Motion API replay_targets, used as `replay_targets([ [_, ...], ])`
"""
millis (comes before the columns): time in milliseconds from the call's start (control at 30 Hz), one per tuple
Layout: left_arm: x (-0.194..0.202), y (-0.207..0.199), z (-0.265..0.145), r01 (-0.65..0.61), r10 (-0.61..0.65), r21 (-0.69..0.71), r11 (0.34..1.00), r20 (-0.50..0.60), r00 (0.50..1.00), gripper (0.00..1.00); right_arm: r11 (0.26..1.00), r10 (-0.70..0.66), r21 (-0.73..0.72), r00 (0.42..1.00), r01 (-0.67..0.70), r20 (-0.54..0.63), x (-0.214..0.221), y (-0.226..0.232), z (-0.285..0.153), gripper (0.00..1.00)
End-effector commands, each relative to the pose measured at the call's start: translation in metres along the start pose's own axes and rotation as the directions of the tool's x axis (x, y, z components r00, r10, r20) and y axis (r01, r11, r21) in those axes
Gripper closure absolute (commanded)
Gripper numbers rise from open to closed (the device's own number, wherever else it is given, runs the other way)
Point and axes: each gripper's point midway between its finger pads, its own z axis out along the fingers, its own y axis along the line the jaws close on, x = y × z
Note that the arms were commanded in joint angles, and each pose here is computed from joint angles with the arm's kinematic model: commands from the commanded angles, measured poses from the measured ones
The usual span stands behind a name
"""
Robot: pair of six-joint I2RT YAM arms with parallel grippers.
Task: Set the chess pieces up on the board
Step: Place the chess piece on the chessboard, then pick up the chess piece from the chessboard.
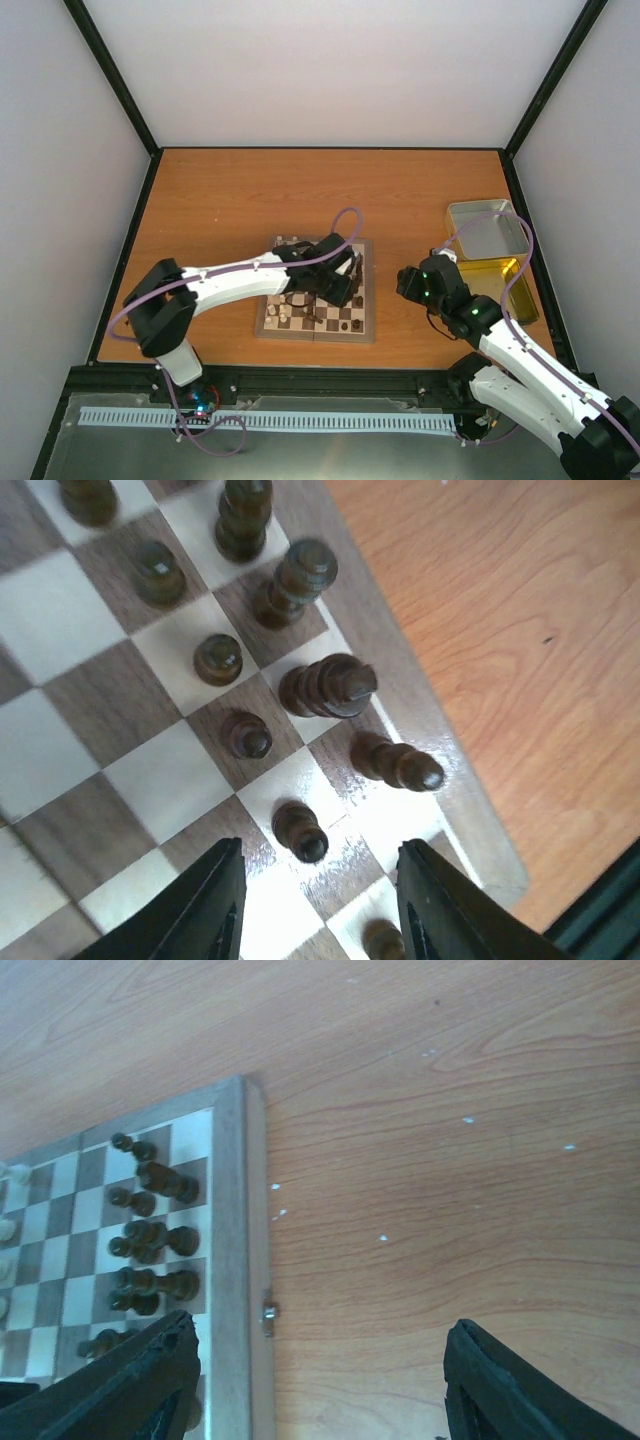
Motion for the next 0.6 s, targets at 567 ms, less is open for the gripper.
replay_targets([
  [567,0.046,0.068,-0.039,0.29,-0.295,-0.198,0.936,0.007,0.956,0.5,0.983,-0.088,-0.161,0.996,0.084,-0.015,-0.028,0.06,-0.022,0.35],
])
